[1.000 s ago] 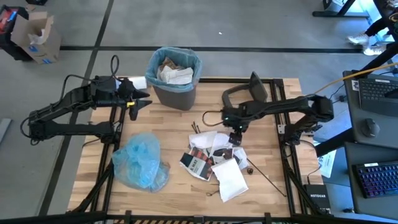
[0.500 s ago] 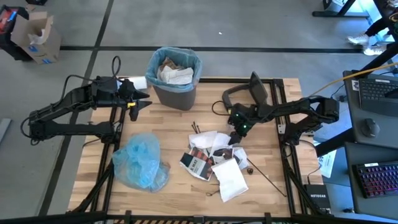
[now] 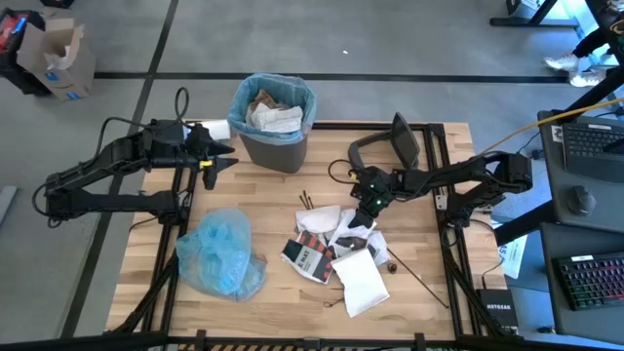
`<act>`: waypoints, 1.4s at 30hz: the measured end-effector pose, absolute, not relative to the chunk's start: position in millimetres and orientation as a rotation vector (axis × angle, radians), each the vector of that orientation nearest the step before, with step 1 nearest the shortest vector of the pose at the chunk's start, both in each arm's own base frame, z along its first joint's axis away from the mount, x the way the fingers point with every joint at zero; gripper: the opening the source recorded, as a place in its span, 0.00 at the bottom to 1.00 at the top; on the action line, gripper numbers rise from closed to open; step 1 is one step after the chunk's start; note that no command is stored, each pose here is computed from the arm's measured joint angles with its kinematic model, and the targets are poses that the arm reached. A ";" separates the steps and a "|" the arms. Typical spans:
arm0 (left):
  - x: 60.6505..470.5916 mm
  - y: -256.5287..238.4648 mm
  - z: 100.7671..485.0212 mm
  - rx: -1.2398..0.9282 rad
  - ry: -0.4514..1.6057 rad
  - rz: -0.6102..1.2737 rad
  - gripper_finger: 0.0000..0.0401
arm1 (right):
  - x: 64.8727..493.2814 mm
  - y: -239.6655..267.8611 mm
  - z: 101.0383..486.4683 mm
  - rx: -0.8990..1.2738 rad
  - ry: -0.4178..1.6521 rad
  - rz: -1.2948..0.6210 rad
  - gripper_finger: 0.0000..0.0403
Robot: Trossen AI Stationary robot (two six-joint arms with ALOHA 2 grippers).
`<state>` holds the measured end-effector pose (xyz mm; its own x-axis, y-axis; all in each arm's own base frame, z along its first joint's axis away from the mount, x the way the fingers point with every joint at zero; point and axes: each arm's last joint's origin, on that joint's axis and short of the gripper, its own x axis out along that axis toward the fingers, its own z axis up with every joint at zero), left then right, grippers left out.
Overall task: Pick and place trash into bin
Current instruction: Put the piece of white notebook into the trash bin
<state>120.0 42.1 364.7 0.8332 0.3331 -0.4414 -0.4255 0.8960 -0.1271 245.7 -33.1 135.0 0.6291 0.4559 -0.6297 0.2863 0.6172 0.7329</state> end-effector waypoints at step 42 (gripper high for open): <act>122.3 42.9 369.8 -0.206 0.369 0.400 0.41 | 364.4 -108.5 402.9 -0.191 -0.227 -0.447 0.00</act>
<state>122.3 42.9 369.8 0.8561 0.3412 -0.3882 -0.4150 0.9014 -0.1230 364.4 -108.5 402.9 0.8771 -0.4049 0.2582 0.4474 0.8845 -0.1327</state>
